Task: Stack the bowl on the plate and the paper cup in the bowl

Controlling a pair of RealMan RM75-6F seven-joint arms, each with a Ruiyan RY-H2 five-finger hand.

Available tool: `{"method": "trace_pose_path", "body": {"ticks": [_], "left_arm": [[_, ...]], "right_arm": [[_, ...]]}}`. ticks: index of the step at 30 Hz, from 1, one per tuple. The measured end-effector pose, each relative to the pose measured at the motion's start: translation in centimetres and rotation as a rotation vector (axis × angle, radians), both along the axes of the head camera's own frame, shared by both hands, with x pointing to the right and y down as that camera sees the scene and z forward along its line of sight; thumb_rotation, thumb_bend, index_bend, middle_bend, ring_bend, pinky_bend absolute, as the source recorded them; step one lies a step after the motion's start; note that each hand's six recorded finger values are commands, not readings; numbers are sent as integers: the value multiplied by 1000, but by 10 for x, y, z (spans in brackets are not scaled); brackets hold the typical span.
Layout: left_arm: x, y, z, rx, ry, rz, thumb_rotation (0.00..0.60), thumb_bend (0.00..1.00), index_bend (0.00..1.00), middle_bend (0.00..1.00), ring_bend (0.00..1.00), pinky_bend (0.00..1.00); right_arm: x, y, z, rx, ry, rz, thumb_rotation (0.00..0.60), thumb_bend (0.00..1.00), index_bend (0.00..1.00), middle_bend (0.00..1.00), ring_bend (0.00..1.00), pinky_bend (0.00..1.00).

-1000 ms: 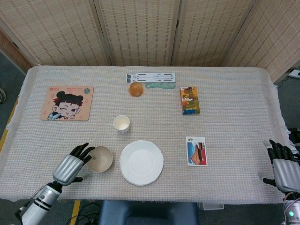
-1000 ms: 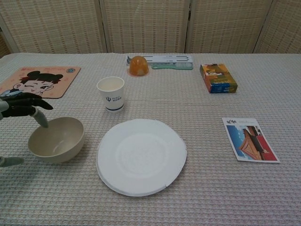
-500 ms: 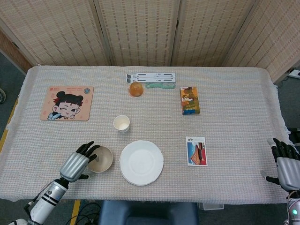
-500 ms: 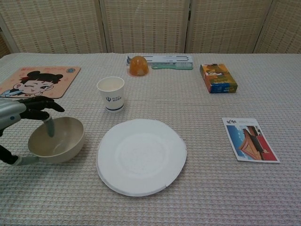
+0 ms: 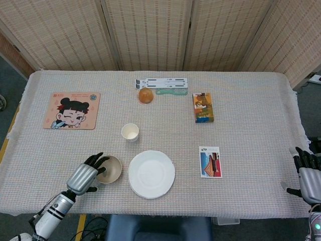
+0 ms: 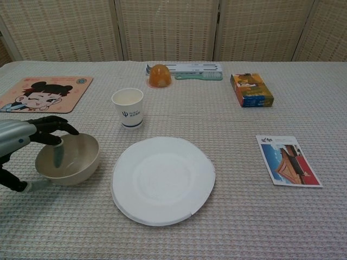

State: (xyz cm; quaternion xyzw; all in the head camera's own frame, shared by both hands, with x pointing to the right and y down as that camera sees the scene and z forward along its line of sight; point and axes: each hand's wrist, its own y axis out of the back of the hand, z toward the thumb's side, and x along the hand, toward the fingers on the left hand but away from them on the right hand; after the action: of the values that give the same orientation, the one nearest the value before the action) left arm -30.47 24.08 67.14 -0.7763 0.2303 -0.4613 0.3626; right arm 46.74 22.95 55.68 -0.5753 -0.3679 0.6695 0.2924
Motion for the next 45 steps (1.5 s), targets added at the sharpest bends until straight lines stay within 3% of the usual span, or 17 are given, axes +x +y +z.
{"method": "trace_pose_path", "body": {"ticks": [22, 29, 45], "left_arm": [[6, 3, 10, -7, 2, 17, 600, 331, 602, 202, 6, 170], [6, -1, 12, -7, -4, 14, 600, 388, 644, 216, 8, 170], [7, 2, -4, 48, -5, 16, 600, 396, 667, 232, 13, 170]], "right_arm": [[-3, 0, -8, 30, -18, -12, 600, 207, 0, 0, 0, 0], [-1, -2, -5, 26, -17, -7, 600, 208, 0, 0, 0, 0], [-5, -2, -4, 19, -36, -23, 600, 208, 0, 0, 0, 0]]}}
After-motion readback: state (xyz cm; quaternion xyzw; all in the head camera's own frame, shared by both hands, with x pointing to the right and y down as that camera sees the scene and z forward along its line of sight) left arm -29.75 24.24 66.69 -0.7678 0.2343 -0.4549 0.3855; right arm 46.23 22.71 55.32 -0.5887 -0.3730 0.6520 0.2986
